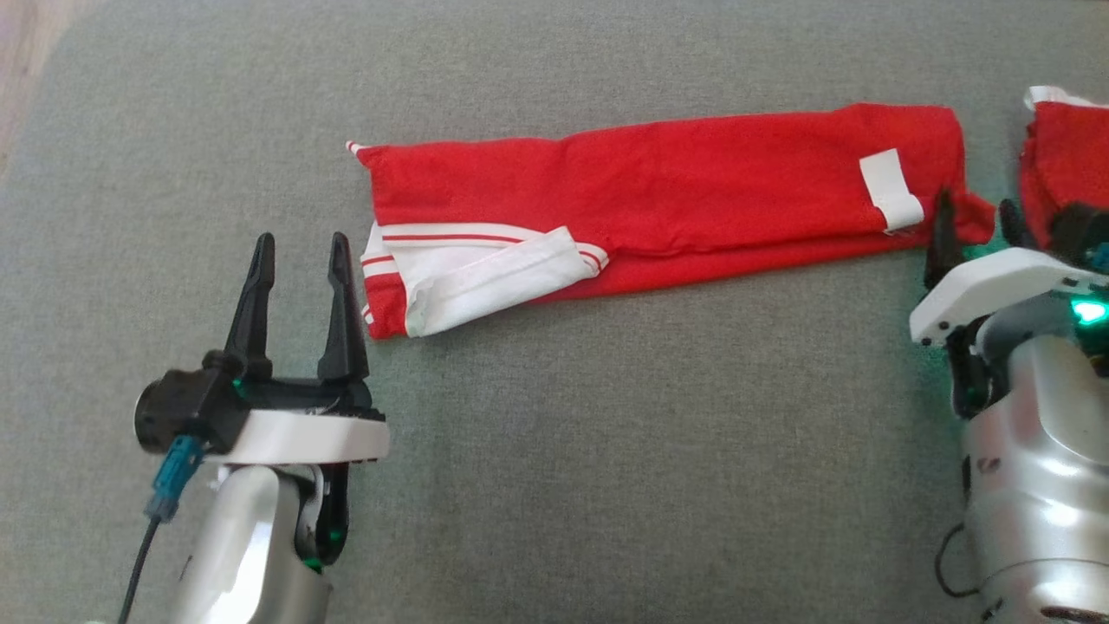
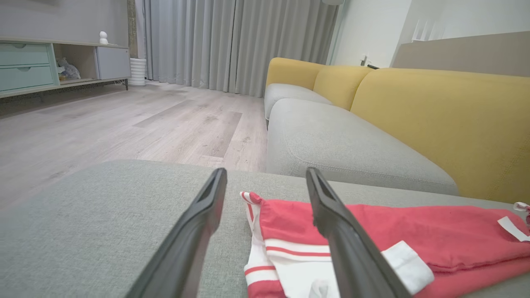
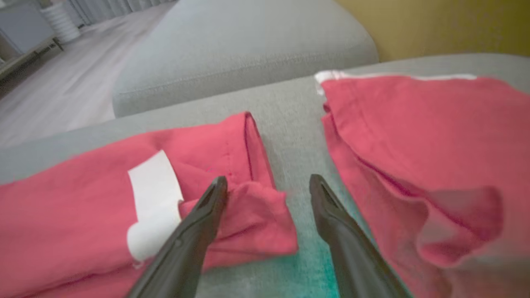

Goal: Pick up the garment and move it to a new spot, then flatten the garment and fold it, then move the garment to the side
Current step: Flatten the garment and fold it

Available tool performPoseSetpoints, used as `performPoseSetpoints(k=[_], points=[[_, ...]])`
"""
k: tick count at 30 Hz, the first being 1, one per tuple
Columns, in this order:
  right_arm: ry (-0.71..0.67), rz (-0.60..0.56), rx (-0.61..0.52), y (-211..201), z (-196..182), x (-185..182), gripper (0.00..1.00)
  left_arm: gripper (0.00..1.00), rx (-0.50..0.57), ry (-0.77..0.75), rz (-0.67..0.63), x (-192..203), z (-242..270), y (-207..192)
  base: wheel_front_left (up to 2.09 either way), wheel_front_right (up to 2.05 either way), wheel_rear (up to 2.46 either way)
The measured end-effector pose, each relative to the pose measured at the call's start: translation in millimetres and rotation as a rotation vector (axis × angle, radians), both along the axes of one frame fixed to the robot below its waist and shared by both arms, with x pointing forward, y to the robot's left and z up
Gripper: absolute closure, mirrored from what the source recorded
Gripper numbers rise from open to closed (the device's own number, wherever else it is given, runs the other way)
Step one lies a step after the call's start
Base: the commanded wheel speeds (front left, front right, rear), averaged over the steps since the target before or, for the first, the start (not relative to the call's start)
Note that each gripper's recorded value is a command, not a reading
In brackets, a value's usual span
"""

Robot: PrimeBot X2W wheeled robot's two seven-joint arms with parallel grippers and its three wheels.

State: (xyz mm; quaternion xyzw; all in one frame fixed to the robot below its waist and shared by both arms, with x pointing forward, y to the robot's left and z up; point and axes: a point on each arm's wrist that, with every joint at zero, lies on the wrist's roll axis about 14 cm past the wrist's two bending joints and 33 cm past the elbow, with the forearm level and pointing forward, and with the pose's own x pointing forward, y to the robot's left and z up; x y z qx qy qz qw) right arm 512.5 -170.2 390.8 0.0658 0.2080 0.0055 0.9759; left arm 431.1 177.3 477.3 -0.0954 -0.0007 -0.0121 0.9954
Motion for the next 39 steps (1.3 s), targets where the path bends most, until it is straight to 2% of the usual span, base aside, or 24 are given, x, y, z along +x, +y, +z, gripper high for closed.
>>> performPoseSetpoints(k=[4, 7, 8, 9, 15, 23, 27, 32, 39], points=[[0.094, 0.005, -0.001, 2, -22, -8, 0.00, 0.00, 0.005, 0.009, -0.002, 1, -4, 1, 0.00, 0.00, 0.00], [0.108, 0.011, -0.010, 2, -25, -8, 0.00, 0.00, 0.011, 0.008, -0.006, 3, -4, 0, 0.00, 0.00, 0.00], [0.113, 0.013, -0.006, 3, -25, -7, 0.44, 0.00, 0.010, 0.004, -0.008, 5, -3, -1, 0.00, 0.00, 0.00], [0.114, 0.016, -0.004, 5, -24, -5, 1.00, 0.00, 0.011, 0.000, -0.009, 7, -1, -2, 0.00, 0.00, 0.00], [0.089, 0.025, -0.030, 3, -14, -4, 1.00, 0.00, 0.008, -0.028, -0.020, 11, 8, -5, 0.00, 0.00, 0.00], [-0.104, -0.080, -0.144, -67, 55, 7, 1.00, 0.00, 0.003, -0.075, -0.041, 9, 26, -14, 0.00, 0.00, 0.00], [-0.132, -0.109, -0.147, -82, 69, -1, 1.00, 0.00, 0.000, -0.076, -0.052, 4, 27, -18, 0.00, 0.00, 0.00], [-0.163, -0.059, -0.123, -58, 79, -6, 1.00, 0.00, 0.000, -0.092, -0.055, -2, 34, -20, 0.00, 0.00, 0.00], [-0.247, 0.137, -0.068, 26, 108, -8, 1.00, 0.00, 0.004, -0.130, -0.043, -11, 49, -15, 0.00, 0.00, 0.00]])
